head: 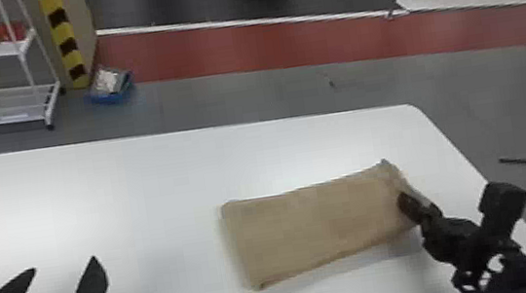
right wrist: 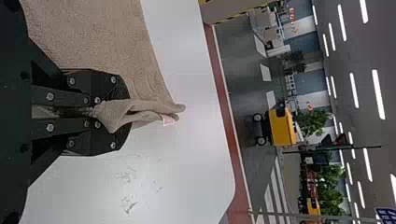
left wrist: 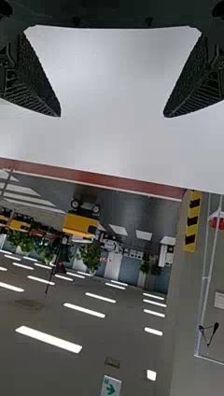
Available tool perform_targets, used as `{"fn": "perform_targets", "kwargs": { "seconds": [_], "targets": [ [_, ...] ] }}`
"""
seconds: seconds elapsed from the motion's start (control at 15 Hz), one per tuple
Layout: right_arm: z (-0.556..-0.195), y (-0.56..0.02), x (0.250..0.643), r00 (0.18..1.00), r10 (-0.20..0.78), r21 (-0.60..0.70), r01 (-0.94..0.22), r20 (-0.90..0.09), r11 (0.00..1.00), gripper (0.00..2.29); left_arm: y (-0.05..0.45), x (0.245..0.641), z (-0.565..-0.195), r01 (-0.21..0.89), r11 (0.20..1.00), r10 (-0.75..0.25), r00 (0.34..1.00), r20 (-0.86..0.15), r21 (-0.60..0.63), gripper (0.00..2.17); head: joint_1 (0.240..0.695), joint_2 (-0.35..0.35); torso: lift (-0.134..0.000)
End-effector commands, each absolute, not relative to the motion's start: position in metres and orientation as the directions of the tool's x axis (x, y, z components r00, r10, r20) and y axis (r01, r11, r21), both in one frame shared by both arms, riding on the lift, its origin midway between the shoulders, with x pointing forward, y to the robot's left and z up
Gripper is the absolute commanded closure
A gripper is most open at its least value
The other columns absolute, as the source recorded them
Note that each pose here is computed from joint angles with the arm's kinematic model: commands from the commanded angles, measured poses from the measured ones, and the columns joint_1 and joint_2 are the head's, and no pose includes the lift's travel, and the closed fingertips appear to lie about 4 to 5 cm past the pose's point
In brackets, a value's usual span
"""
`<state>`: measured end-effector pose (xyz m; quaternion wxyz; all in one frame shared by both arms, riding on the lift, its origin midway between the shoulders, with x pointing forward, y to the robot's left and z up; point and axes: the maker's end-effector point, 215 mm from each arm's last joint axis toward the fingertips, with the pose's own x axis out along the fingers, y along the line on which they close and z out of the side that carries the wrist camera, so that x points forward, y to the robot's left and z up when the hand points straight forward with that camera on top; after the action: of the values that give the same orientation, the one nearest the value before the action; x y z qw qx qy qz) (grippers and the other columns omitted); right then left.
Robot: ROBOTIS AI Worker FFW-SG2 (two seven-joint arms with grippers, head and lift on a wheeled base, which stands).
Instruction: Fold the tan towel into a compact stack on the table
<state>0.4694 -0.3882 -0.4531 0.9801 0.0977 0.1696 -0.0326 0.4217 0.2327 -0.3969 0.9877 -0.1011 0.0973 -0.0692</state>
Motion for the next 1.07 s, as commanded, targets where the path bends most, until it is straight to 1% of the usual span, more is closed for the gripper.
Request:
{"fn": "perform_targets", "kwargs": {
  "seconds": [0.0, 0.27, 0.33, 0.4, 0.53, 0.6, 0.73, 0.93, 1.0],
  "targets": [
    [-0.418, -0.382, 0.467, 0.961, -0.022, 0.192, 0.077, -0.276, 0.978, 1.64, 0.231, 0.422, -0.397, 0.118, 0.969, -0.158, 0.971, -0.18, -0.216, 0.06, 0.695, -0.193, -0.114],
    [-0.347, -0.335, 0.47, 0.985, 0.054, 0.198, -0.02, -0.164, 0.98, 1.64, 0.231, 0.422, -0.395, 0.119, 0.969, -0.159, 0.971, -0.18, -0.216, 0.06, 0.695, -0.175, -0.114],
    [-0.335, -0.319, 0.471, 0.986, 0.081, 0.194, -0.051, -0.146, 0.98, 1.64, 0.231, 0.421, -0.394, 0.12, 0.969, -0.16, 0.971, -0.178, -0.216, 0.06, 0.695, -0.163, -0.114],
    [-0.332, -0.31, 0.471, 0.983, 0.097, 0.193, -0.067, -0.153, 0.979, 1.64, 0.232, 0.42, -0.394, 0.118, 0.969, -0.158, 0.971, -0.18, -0.215, 0.06, 0.695, -0.139, -0.114],
    [-0.342, -0.306, 0.466, 0.981, 0.1, 0.189, -0.067, -0.168, 0.98, 1.64, 0.233, 0.419, -0.393, 0.118, 0.97, -0.157, 0.971, -0.179, -0.213, 0.06, 0.695, -0.112, -0.114],
    [-0.36, -0.312, 0.462, 0.977, 0.086, 0.196, -0.047, -0.193, 0.98, 1.64, 0.233, 0.419, -0.394, 0.117, 0.97, -0.157, 0.971, -0.18, -0.213, 0.06, 0.695, -0.102, -0.114],
    [-0.379, -0.337, 0.456, 0.976, 0.041, 0.19, 0.001, -0.215, 0.982, 1.64, 0.232, 0.42, -0.393, 0.119, 0.97, -0.158, 0.971, -0.179, -0.213, 0.06, 0.695, -0.095, -0.114],
    [-0.4, -0.381, 0.445, 0.969, -0.036, 0.174, 0.08, -0.246, 0.981, 1.63, 0.226, 0.421, -0.395, 0.131, 0.967, -0.172, 0.968, -0.182, -0.216, 0.06, 0.695, -0.138, -0.114],
    [-0.408, -0.393, 0.439, 0.964, -0.05, 0.171, 0.097, -0.262, 0.981, 1.59, 0.226, 0.421, -0.395, 0.132, 0.967, -0.173, 0.968, -0.182, -0.217, 0.06, 0.695, -0.153, -0.114]
  ]
}}
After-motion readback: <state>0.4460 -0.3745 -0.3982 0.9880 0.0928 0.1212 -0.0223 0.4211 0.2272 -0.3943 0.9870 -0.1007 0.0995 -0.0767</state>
